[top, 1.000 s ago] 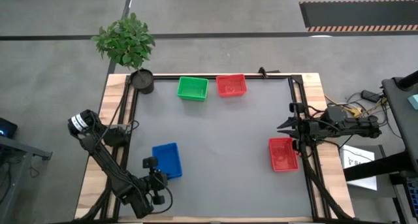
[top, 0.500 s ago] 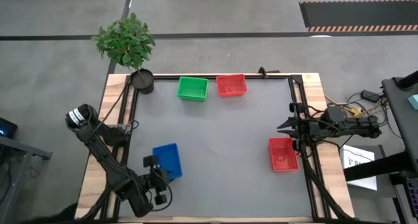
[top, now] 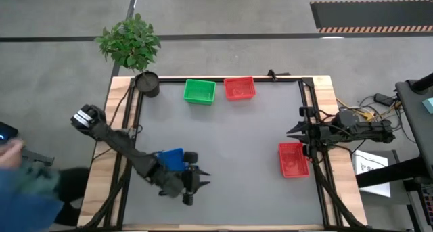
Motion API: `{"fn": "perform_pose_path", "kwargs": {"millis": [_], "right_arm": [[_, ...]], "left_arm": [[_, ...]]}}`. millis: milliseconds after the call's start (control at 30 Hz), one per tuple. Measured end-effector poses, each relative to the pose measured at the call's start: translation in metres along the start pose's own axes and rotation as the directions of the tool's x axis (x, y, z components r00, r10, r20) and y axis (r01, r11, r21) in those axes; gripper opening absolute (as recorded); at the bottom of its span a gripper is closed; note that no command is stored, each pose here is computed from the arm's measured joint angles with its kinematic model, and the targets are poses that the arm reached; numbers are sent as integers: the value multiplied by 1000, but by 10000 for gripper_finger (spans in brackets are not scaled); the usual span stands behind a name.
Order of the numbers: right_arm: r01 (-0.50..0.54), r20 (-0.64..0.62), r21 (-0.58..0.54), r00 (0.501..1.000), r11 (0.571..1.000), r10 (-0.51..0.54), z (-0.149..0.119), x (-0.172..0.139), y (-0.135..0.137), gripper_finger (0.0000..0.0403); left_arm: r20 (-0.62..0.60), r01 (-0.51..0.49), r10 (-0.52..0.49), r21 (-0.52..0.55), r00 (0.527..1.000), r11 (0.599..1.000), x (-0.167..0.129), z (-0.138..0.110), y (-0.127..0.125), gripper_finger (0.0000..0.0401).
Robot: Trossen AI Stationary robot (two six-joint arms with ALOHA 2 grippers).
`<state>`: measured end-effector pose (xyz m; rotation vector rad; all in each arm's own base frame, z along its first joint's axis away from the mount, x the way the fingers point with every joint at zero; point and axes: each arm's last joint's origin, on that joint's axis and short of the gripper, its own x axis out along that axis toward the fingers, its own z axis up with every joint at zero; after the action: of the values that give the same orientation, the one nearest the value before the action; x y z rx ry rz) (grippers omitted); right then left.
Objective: Stack baskets by color
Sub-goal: Stack the top red bin on the red bin
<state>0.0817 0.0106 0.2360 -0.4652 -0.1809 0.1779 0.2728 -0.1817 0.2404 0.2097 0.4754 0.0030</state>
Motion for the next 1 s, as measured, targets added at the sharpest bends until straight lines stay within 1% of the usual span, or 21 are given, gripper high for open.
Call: {"fn": "perform_pose_path", "kwargs": {"millis": [67,100,267,400,533,600,633,700,733,767,833,867,900,1000], "right_arm": [[-1,-1,0,1000,1000,1,-1,0,0,44],[-1,-2,1,1000,1000,1,-1,0,0,44],[-1,-3,10,1000,1000,1,-1,0,0,44],[-1,-5,10,1000,1000,1,-2,0,1,44],[8,-14,11,1000,1000,-7,-2,1,0,44],[25,-28,12,999,1000,-25,-3,1,0,44],[32,-36,13,999,999,-32,-4,2,0,44],[42,-49,14,998,999,-41,-6,3,1,44],[46,-57,19,997,999,-45,-7,3,1,44],[57,-63,24,996,998,-55,-8,4,1,44],[71,-81,33,994,997,-68,-9,5,1,44],[83,-93,42,993,996,-79,-10,5,0,44],[100,-108,52,990,994,-94,-11,6,0,44],[202,-189,78,965,976,-184,-15,10,-2,43]], "left_arm": [[-4,40,-40,21,999,999,8,-2,9,106],[-17,45,-44,31,999,999,12,-5,14,106],[-69,7,-2,75,998,997,16,-23,36,106],[-83,-16,22,71,996,997,12,-35,49,106],[-26,-64,65,45,998,997,4,-42,62,106],[0,-109,110,39,994,993,-1,-47,68,106],[5,-150,150,41,989,988,-3,-50,72,106],[23,-267,267,29,964,963,-8,-54,79,106],[29,-339,339,16,940,941,-10,-57,82,106],[34,-417,417,-6,908,909,-11,-59,86,106],[40,-529,530,-39,847,848,-15,-61,91,106],[44,-565,567,-55,823,823,-17,-61,93,106],[48,-583,586,-69,809,810,-17,-61,95,106],[55,-595,601,-95,798,798,-17,-61,98,106]]}}
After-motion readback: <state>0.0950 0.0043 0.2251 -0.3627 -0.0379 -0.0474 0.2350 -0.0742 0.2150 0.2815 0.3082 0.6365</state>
